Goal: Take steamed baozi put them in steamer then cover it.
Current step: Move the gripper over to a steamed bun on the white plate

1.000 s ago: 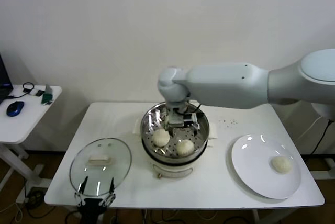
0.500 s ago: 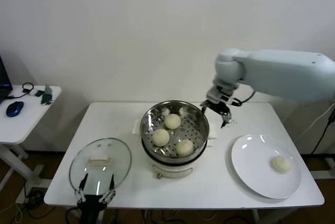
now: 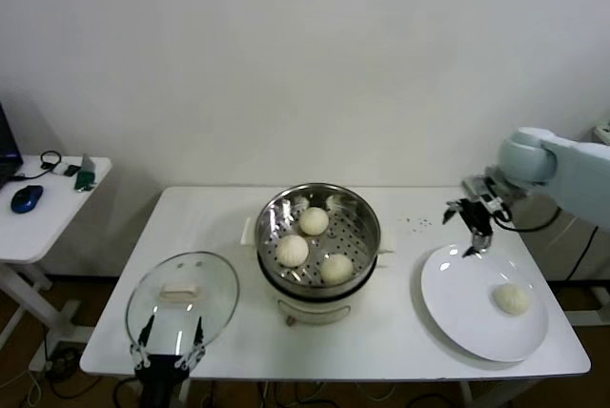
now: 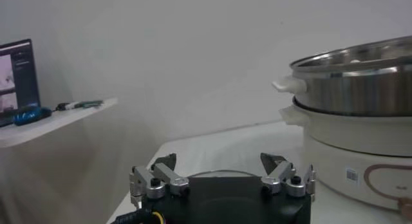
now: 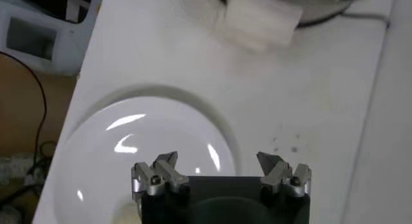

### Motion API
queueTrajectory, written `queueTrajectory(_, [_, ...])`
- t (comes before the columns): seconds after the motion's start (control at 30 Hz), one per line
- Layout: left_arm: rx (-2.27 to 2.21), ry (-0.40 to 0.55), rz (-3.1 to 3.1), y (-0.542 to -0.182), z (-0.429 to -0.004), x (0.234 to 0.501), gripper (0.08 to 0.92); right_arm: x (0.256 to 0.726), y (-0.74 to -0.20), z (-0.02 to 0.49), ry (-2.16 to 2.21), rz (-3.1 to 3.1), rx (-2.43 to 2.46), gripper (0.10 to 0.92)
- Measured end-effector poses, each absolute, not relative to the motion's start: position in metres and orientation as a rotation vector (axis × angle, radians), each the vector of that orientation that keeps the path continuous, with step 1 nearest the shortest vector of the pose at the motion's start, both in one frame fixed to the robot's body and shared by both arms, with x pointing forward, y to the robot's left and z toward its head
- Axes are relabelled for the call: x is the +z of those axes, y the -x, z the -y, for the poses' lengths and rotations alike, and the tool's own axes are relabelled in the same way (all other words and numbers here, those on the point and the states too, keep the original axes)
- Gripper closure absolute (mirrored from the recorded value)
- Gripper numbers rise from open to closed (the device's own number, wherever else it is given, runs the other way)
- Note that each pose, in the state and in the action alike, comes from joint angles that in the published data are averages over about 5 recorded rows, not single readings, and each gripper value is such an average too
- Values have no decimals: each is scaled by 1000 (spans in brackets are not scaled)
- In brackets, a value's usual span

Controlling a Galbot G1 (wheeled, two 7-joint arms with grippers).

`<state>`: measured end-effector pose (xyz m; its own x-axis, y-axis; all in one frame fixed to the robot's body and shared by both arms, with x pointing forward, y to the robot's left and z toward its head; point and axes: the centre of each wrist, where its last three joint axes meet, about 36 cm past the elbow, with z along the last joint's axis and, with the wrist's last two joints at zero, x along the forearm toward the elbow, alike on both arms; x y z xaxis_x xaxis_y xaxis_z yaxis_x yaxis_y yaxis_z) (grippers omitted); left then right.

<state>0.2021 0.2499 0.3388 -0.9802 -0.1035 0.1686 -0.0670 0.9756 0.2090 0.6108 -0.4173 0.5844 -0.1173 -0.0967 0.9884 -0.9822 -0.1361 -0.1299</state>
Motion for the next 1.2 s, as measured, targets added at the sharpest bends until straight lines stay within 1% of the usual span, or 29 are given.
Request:
queueTrajectory(0.23, [-301,-132,2937,-200,-249,338,177,539,-587,468,-1244,1297,1267,200])
queueTrajectory(0.4, [-303,-135,2928,-198,-249,336,177,513,-574,491,-1204,1280,1232,200])
queueTrajectory(0.53, [-305,-135,2923,-198,-249,334,177,501,-570,505,-1175,1277,1221,200])
queueTrajectory(0.77, [-308,-136,2919,-198,-247,333,177,488,-571,519,-1142,1273,1215,200])
queueTrajectory(1.2, [-310,-141,2909,-198,-247,330,177,467,-576,526,-1118,1245,1212,200])
